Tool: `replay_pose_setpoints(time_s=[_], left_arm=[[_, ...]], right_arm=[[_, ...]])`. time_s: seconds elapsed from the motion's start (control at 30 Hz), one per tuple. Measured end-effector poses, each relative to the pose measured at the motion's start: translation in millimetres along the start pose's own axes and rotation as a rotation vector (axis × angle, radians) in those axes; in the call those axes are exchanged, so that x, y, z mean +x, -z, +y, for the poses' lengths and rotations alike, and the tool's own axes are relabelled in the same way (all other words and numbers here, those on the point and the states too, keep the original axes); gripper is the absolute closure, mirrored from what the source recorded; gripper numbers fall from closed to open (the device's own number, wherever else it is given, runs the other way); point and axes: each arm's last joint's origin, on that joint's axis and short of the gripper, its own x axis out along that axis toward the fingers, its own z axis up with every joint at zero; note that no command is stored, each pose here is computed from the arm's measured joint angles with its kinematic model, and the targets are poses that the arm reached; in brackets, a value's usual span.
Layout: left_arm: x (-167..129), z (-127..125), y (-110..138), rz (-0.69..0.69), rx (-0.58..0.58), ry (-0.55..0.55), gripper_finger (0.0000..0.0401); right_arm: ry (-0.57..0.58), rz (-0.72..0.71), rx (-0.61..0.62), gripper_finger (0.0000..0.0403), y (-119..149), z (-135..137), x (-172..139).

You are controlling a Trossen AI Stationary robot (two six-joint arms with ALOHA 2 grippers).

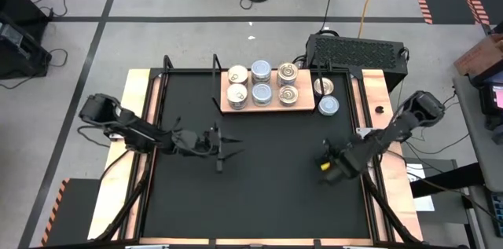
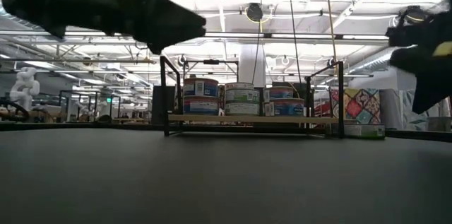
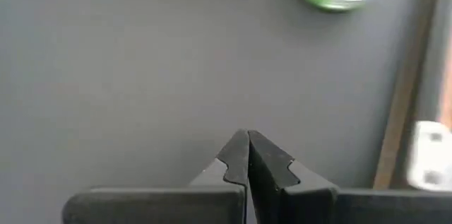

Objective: Stack canned seafood by type on shelf
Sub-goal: Move the cans to the middle right of the table

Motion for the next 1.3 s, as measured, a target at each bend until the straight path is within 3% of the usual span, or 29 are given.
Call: replay_pose_setpoints(time_s=[0.1, 0.37, 0.6, 1.1, 1.3], left_arm=[[3, 4, 2, -0.012, -0.005, 0.052, 0.0239], [5, 4, 2, 0.009, -0.002, 0.142, 0.0239], [4, 0, 3, 0.021, 0.0, 0.182, 0.0239], [4, -1, 1, 0.002, -0.028, 0.186, 0.0239], [4, -1, 1, 0.003, -0.028, 0.186, 0.0239]], right_arm=[[0.09, 0.019, 0.037, 0.0403, -17, -6, 7], [0.133, 0.092, 0.073, 0.0403, -68, -25, 23], [0.047, 0.164, 0.163, 0.0403, -104, -61, 23], [-0.166, 0.104, 0.306, 0.0403, -162, -110, 48], [-0.119, 0.133, 0.37, 0.0403, -172, -132, 63]])
